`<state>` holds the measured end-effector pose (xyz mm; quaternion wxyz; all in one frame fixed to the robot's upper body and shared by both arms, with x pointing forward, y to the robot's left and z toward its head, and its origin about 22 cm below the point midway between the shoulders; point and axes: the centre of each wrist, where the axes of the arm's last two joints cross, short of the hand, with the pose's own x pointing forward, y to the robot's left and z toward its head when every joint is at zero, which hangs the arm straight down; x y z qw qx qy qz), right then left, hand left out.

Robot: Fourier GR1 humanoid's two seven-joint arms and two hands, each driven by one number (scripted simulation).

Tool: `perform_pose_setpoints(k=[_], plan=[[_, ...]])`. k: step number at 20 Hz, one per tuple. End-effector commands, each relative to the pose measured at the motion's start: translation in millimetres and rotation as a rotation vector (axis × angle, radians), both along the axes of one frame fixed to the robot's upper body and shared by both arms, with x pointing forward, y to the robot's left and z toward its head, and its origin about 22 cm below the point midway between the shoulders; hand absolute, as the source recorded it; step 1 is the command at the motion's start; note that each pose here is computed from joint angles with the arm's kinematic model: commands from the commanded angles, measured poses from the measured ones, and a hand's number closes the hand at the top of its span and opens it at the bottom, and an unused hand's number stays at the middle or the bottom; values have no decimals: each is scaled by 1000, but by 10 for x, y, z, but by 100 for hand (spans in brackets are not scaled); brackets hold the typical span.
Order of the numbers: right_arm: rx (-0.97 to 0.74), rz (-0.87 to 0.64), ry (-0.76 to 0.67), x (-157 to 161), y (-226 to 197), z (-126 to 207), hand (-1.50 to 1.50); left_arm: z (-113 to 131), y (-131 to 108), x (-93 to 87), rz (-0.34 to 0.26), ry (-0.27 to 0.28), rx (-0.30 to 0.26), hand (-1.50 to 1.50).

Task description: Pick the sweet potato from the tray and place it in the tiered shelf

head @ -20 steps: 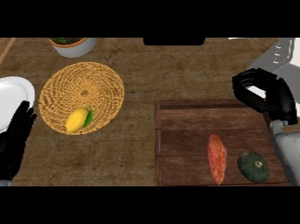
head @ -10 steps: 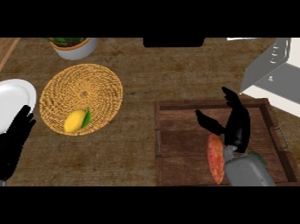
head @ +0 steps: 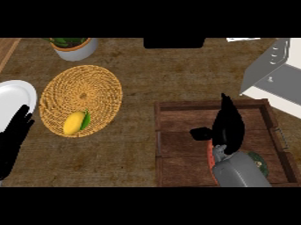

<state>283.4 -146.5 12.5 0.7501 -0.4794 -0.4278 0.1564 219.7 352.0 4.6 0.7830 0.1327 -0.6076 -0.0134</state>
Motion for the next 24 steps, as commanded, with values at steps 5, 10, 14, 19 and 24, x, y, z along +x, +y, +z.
perform_pose_setpoints(k=[5, 10, 14, 19, 24], plan=[[-149, 61, 551, -93, 368, 56, -150, 27, 13, 41, -16, -15, -9, 0], [-224, 75, 659, 5, 328, 300, -150, 27, 118, 25, -12, -14, 4, 0], [-241, 91, 722, -2, 235, 326, -150, -81, 35, 5, -4, -10, 1, 0], [-254, 69, 751, -21, 129, 358, -150, 19, 11, 110, -10, -17, -10, 0], [-259, 39, 789, 5, -83, 263, -150, 19, -15, 97, -18, -18, -9, 0]])
